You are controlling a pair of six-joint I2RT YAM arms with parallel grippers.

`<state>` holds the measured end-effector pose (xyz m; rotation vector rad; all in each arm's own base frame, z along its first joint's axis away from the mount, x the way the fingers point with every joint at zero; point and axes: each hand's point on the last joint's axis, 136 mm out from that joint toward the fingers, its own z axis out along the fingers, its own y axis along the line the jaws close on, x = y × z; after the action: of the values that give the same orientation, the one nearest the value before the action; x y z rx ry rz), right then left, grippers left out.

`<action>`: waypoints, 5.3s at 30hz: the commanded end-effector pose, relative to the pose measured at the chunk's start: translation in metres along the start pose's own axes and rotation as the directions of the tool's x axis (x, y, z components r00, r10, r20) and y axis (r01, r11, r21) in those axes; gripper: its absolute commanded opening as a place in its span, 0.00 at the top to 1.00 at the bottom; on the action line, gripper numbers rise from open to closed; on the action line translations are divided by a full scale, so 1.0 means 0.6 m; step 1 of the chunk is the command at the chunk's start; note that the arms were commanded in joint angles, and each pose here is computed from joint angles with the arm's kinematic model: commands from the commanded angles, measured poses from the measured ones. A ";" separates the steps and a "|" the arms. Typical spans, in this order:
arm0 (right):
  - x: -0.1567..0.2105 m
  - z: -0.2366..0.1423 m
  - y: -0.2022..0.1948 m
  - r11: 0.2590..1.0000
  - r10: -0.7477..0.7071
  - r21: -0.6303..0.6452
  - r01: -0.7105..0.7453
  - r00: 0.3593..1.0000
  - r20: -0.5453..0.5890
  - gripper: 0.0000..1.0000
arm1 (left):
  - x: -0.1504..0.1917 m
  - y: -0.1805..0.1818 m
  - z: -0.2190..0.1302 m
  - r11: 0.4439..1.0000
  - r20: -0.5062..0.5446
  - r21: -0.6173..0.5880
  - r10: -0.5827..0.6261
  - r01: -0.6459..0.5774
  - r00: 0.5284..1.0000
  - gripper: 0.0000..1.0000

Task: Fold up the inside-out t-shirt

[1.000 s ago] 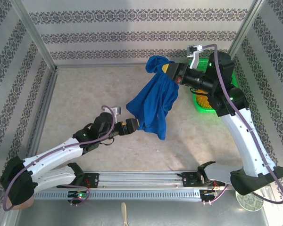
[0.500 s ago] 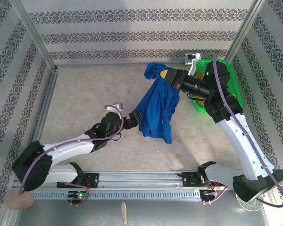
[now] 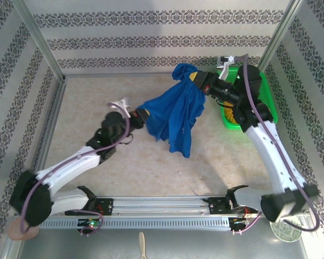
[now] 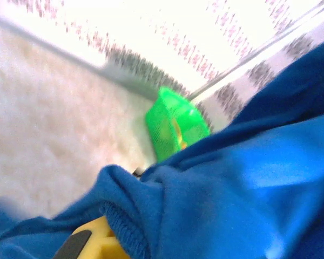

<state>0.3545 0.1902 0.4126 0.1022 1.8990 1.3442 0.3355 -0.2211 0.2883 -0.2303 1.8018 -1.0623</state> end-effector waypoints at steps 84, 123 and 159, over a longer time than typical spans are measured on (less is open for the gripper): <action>0.390 -0.111 -0.384 0.840 0.124 0.537 0.072 0.939 -0.321 1.00 | 0.278 0.343 -0.170 0.745 -0.534 -0.643 -0.271 -0.177 0.801 0.23; -0.112 -0.169 0.053 0.997 -0.073 0.030 0.070 0.989 0.130 1.00 | -0.495 -0.056 -0.182 0.971 0.323 -0.227 -0.003 0.081 0.946 1.00; 0.060 0.038 -0.034 0.996 -0.031 0.079 0.041 0.992 -0.120 1.00 | 0.048 -0.008 -0.033 0.923 -0.348 -0.174 0.269 -0.344 0.898 0.25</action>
<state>0.3479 0.2136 0.3636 0.0689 2.0754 1.3421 0.2943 -0.2058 0.2792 0.0706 2.2799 -0.7389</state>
